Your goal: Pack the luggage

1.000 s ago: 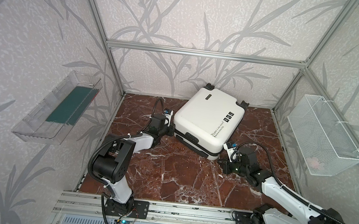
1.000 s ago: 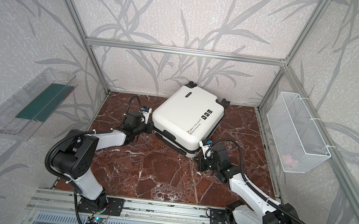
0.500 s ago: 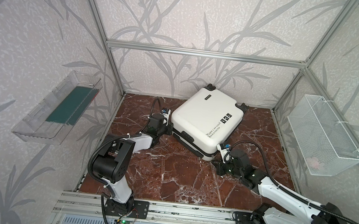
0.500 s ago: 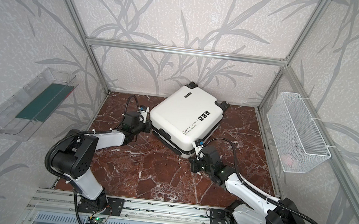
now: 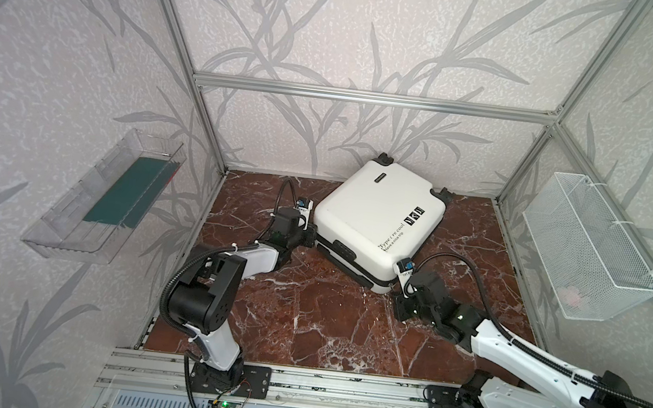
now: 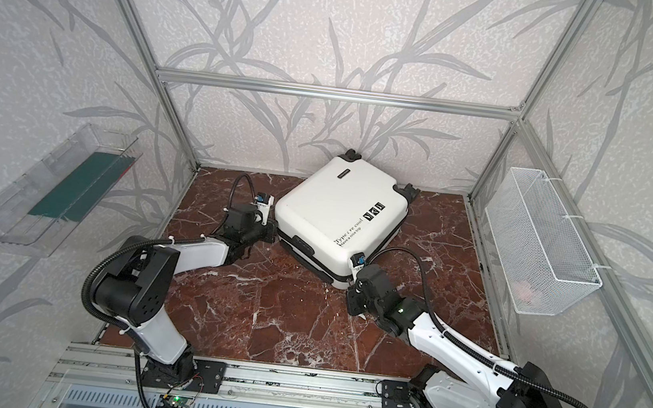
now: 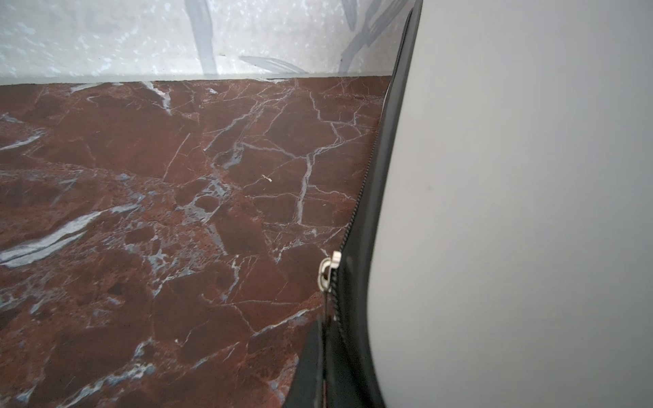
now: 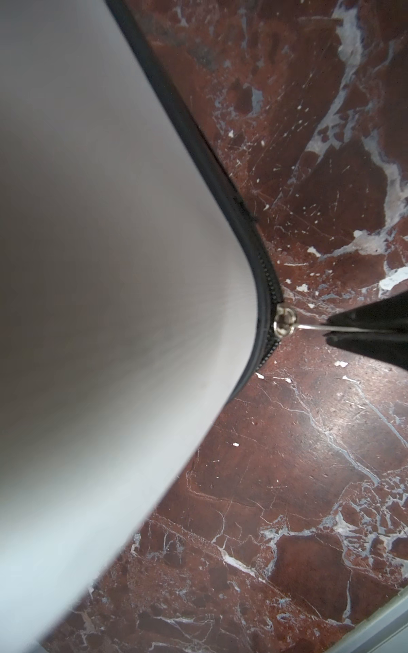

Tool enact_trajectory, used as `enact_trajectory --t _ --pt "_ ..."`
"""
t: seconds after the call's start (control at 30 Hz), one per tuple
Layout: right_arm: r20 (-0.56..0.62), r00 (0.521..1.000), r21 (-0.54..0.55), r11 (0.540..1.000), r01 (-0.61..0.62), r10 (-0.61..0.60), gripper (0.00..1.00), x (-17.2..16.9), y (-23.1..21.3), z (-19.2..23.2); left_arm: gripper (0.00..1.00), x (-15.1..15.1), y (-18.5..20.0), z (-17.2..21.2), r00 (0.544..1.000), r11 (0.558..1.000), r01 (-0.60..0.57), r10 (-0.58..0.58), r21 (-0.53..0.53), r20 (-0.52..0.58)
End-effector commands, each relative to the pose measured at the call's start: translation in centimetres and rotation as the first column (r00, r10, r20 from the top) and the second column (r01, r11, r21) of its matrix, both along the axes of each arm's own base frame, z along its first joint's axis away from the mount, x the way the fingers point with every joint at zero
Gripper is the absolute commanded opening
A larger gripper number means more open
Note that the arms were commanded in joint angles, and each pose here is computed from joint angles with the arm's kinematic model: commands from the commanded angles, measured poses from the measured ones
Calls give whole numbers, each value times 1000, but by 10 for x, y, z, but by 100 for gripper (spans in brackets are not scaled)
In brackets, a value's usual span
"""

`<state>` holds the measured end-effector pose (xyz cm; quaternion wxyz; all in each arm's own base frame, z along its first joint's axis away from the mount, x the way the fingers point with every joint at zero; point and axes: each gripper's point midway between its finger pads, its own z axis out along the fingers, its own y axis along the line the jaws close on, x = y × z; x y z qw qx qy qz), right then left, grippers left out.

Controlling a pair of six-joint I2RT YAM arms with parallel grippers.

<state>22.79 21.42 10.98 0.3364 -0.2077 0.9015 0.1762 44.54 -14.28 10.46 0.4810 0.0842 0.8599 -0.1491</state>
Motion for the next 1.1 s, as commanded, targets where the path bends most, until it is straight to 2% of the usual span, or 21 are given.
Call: enact_trajectory --t 0.0,0.27,0.4,0.5,0.7,0.87,1.07 --pt "17 998 60 996 -67 66 0 -8 26 21 0 1 -15 18 998 998 47 -45 -40 49" --pt "52 995 160 983 -91 84 0 -11 68 37 0 -1 -17 19 997 997 50 -47 -50 53" --pt "54 998 196 980 -21 10 0 0 72 33 0 -6 -16 18 997 998 50 -48 -49 53" --pt "69 994 176 982 73 -87 0 14 58 27 0 -11 -14 20 997 998 45 -42 -52 58" --pt "57 982 192 967 164 -178 0 35 27 28 0 -27 -9 24 997 997 37 -33 -69 64" --pt "34 974 196 957 214 -225 0 49 5 23 0 -44 -8 26 997 993 36 -29 -113 67" --pt "18 969 197 951 238 -246 0 64 -13 18 0 -68 -22 25 995 989 89 -83 -122 48"
